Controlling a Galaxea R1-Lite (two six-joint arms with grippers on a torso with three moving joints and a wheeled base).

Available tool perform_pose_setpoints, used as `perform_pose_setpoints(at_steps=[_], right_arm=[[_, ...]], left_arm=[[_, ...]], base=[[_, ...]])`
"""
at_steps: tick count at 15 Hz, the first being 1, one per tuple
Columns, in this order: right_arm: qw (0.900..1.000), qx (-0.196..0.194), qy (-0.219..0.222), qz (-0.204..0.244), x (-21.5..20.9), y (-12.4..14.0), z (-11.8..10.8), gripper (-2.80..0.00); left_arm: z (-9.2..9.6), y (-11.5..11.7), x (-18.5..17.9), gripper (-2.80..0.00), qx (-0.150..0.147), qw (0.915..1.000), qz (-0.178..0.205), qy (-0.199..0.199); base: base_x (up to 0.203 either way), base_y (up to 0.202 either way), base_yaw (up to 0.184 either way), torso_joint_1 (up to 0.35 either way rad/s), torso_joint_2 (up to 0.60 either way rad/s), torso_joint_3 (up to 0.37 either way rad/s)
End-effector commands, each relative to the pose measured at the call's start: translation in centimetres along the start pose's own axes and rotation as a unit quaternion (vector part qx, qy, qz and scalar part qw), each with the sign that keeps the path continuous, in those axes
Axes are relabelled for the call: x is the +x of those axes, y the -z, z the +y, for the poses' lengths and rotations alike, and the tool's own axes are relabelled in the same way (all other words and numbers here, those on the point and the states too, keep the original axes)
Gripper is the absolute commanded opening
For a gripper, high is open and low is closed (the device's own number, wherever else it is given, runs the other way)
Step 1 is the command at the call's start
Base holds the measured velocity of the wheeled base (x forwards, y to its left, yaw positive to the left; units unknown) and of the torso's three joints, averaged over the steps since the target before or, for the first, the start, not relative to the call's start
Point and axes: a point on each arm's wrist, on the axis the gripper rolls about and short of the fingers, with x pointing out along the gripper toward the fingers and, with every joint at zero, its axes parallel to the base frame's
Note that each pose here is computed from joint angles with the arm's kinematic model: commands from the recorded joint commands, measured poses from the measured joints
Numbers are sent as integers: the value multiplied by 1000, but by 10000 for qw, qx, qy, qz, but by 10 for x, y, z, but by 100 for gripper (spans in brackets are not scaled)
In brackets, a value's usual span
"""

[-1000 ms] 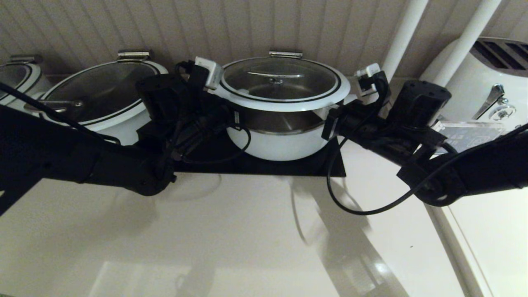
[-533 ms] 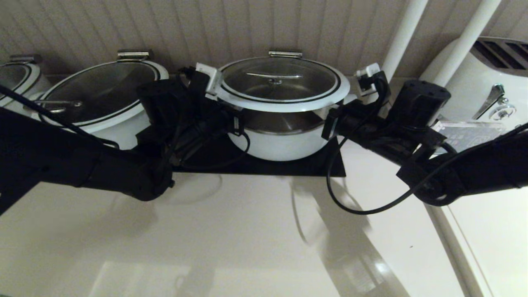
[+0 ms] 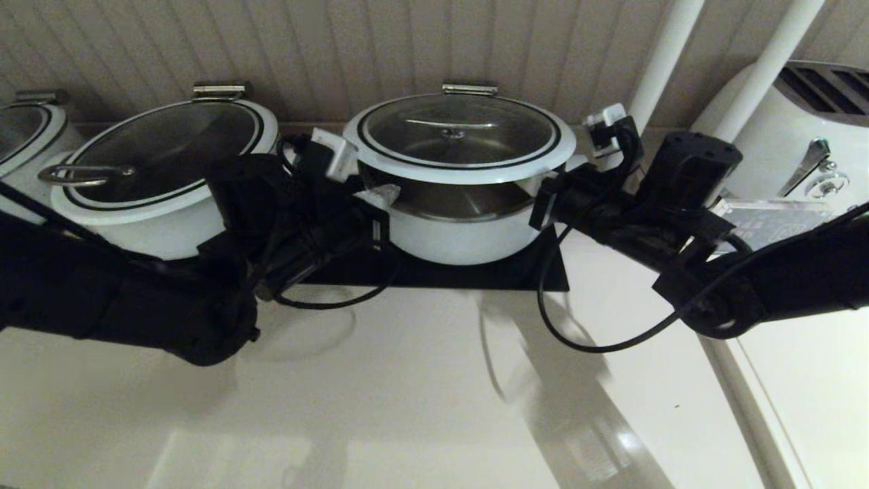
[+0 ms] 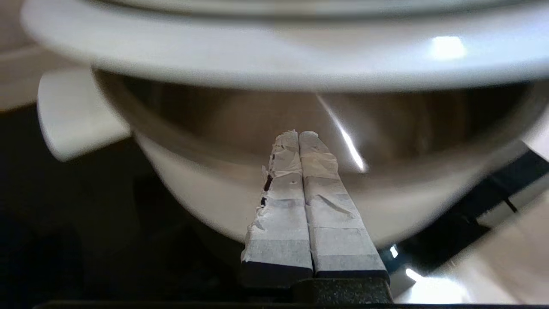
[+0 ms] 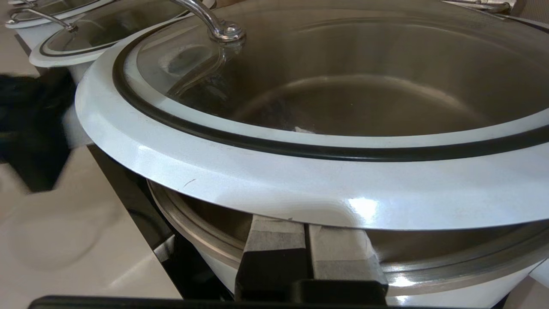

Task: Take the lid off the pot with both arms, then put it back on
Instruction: Open the pot lid completely

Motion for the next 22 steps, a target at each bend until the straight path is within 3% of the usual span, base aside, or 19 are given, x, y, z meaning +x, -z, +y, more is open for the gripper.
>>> perform_pose_setpoints(at_steps=[1, 4, 10, 15, 22], right_arm=[[10000, -17, -10, -52, 0, -2, 0, -280], [10000, -28, 3, -74, 0, -3, -1, -280], [9999, -40, 11, -125, 1, -6, -2, -280], [9998, -58, 10, -168, 4, -8, -3, -280], [9998, -70, 10, -195, 3, -10, -3, -280]], left_arm=[[0, -4, -18, -280, 5, 10000, 28, -18], [5, -2, -52, -280, 23, 9996, 247, -158], [23, 13, -137, -280, 140, 9938, 742, -815], [11, 34, -201, -280, 20, 9879, 1130, -1059], [-10, 47, -259, -280, -90, 9824, 1236, -1401]], base=[[0, 0, 0, 0, 0, 0], [0, 0, 0, 0, 0, 0], [0, 0, 0, 0, 0, 0], [0, 0, 0, 0, 0, 0], [0, 0, 0, 0, 0, 0]])
